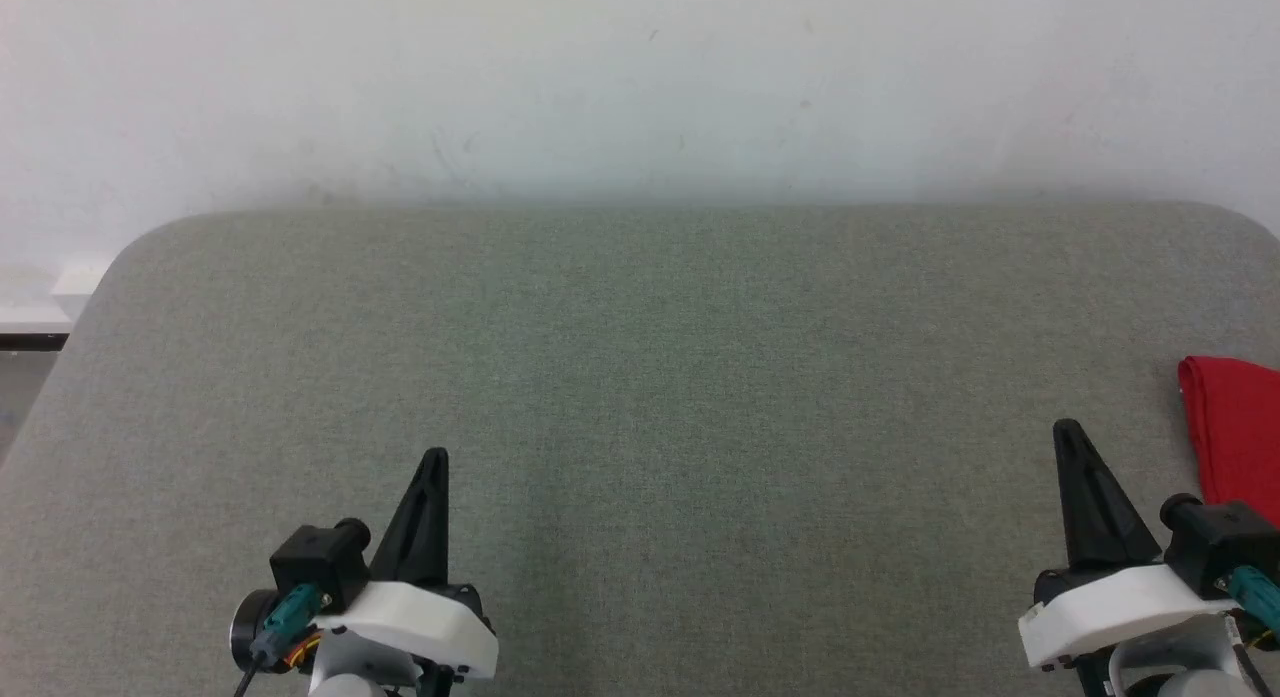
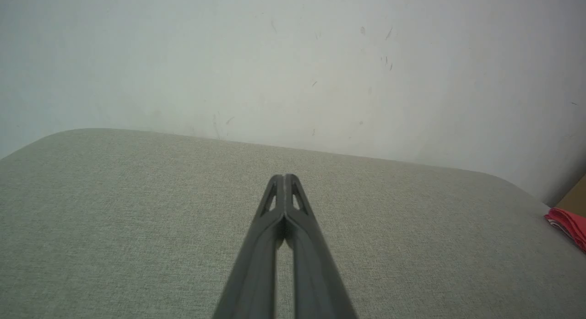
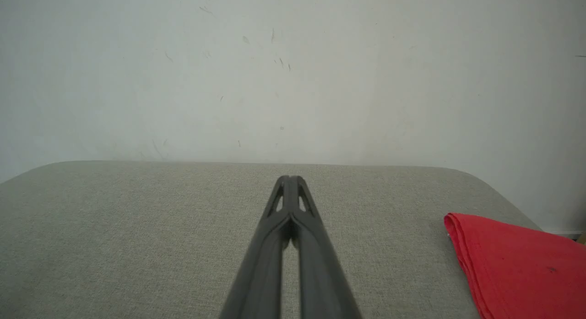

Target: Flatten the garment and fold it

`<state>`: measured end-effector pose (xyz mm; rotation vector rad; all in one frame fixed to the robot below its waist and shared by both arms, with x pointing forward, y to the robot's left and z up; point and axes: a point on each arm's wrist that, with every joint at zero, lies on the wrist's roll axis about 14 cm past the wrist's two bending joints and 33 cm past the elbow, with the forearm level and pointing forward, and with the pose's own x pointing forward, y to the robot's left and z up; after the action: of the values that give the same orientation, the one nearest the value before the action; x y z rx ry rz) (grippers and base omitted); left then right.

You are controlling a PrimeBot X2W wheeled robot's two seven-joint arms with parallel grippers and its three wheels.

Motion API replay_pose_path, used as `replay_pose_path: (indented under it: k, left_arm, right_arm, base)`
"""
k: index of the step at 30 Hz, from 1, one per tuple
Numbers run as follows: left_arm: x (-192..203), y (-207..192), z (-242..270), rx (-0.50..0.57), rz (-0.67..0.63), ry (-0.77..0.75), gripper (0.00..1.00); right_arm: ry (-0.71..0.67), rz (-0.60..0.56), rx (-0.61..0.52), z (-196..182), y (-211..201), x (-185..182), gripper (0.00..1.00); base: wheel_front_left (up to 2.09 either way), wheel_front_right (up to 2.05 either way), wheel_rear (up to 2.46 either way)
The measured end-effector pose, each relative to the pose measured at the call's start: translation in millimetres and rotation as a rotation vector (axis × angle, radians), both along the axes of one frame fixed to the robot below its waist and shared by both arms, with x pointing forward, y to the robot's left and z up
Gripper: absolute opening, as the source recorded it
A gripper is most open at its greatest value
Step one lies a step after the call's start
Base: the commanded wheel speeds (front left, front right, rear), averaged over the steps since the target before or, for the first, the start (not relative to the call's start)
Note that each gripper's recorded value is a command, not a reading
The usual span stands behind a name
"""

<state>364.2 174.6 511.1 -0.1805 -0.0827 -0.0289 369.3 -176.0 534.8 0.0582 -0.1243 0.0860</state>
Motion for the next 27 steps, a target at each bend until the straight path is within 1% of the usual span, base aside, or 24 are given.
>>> replay_pose_path:
  k: [27]
  left_arm:
    - [5.3, -2.1, 7.3, 0.049, -0.006, 0.007, 0.0]
  right_arm:
    - [0.035, 0.012, -0.021, -4.4, 4.1, -0.5, 0.0]
  base:
    - [0.0, 0.0, 0.0]
